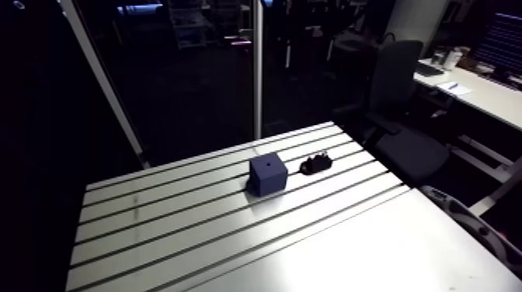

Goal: Pick up the M10 bolt and insert it into the hole until fully seated.

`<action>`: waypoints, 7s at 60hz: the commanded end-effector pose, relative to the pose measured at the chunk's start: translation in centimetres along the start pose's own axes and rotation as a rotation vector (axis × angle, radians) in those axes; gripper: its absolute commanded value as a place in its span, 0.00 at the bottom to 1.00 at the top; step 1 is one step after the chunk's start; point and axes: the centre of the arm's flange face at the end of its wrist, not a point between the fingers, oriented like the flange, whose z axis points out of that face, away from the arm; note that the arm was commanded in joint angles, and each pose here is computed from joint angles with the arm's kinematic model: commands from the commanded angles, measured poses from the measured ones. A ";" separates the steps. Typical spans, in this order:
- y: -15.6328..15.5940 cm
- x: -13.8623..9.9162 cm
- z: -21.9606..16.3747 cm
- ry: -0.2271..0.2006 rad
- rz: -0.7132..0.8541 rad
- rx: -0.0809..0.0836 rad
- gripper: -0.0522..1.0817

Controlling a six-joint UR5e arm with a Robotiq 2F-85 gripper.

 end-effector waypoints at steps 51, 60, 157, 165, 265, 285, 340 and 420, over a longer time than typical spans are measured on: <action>5.9 1.6 12.0 0.005 0.047 -0.007 0.06; 6.8 1.2 13.1 -0.003 0.061 0.000 0.05; 9.7 -0.2 21.5 -0.123 0.102 0.024 0.37; 9.7 -0.2 21.7 -0.126 0.102 0.026 0.39; 9.7 0.2 23.9 -0.135 0.100 0.018 0.48; 9.7 0.4 24.8 -0.144 0.102 0.023 0.49; 9.7 0.7 24.5 -0.136 0.100 0.020 0.55; 9.7 0.6 24.4 -0.140 0.096 0.017 0.62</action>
